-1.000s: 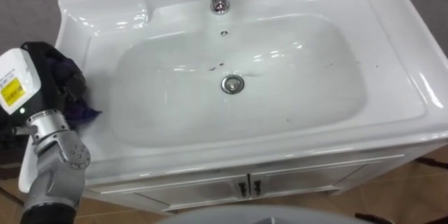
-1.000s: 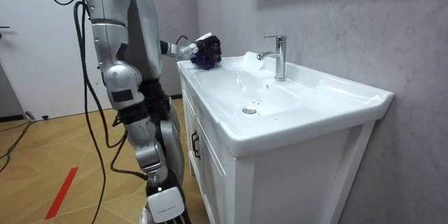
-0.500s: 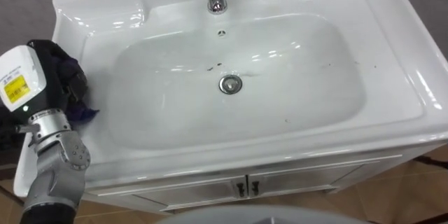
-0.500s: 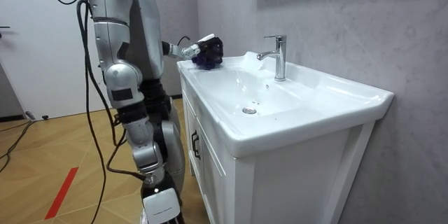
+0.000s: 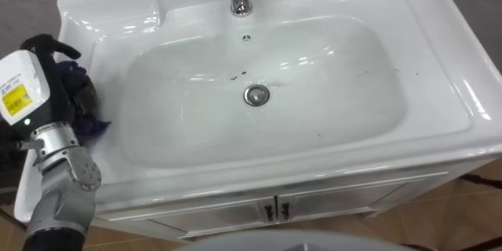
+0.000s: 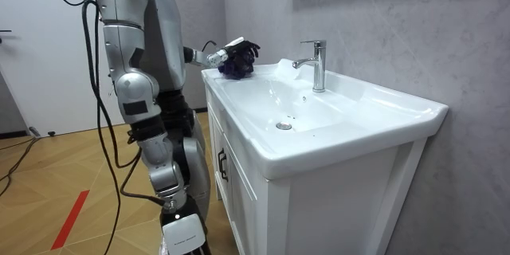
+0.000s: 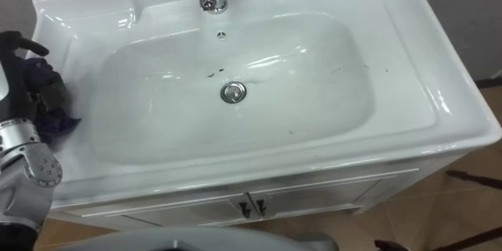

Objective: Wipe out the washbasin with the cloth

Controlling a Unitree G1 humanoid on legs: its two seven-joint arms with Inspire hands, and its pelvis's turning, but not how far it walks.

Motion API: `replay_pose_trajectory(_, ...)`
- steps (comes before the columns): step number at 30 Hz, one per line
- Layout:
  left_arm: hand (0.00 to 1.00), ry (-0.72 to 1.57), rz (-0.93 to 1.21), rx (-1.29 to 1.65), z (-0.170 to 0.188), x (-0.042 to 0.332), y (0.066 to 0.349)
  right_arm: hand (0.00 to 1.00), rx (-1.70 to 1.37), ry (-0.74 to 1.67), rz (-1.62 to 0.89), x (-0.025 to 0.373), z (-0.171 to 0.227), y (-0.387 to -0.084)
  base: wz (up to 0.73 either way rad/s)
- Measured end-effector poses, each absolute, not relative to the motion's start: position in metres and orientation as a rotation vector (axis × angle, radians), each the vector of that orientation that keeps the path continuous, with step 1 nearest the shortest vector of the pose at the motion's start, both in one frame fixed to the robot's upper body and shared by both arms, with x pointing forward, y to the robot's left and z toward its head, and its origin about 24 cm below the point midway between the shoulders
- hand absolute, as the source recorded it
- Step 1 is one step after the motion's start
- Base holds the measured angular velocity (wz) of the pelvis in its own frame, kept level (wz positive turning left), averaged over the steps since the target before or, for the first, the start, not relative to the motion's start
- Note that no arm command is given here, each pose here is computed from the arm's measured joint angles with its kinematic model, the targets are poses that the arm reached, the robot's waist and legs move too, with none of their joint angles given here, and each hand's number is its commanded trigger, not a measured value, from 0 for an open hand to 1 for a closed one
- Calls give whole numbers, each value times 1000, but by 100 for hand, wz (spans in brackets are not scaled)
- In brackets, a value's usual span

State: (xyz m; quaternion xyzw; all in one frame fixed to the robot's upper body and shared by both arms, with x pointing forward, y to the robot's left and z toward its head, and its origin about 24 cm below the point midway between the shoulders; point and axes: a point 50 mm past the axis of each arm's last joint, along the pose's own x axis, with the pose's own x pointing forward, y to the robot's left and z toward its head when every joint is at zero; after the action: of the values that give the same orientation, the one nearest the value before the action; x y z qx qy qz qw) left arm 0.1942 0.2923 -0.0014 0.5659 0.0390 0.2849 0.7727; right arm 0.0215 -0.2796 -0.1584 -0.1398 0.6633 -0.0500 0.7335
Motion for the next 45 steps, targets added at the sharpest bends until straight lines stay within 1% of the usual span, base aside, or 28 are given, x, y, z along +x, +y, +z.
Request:
replay_pose_trajectory(15, 0, 48, 623, 1198, 4, 200, 289, 0, -311, 1469, -110, 18, -159, -277, 0)
replay_pose_trajectory(18, 0, 26, 641, 1157, 10, 203, 288, 0, -311, 1471, -108, 18, -160, -277, 0)
replay_pose_trajectory(21, 0, -39, 673, 1099, 25, 208, 284, 0, -308, 1475, -118, 20, -159, -277, 0)
replay_pose_trajectory(24, 0, -54, 688, 1058, 29, 209, 283, 0, -312, 1477, -125, 23, -160, -277, 0)
replay_pose_trajectory(27, 0, -50, 717, 942, 33, 210, 283, 0, -311, 1471, -128, 25, -160, -277, 0)
replay_pose_trajectory(32, 0, -29, 774, 752, 38, 210, 289, 0, -309, 1478, -143, 21, -160, -277, 0)
replay_pose_trajectory(35, 0, -61, 811, 680, 48, 210, 292, 0, -310, 1492, -138, 17, -161, -274, 0)
replay_pose_trajectory(40, 0, -73, 835, 665, 52, 210, 296, 0, -305, 1502, -132, 15, -163, -270, 0)
replay_pose_trajectory(45, 0, -103, 908, 616, 63, 212, 306, 0, -302, 1507, -145, 17, -162, -272, 0)
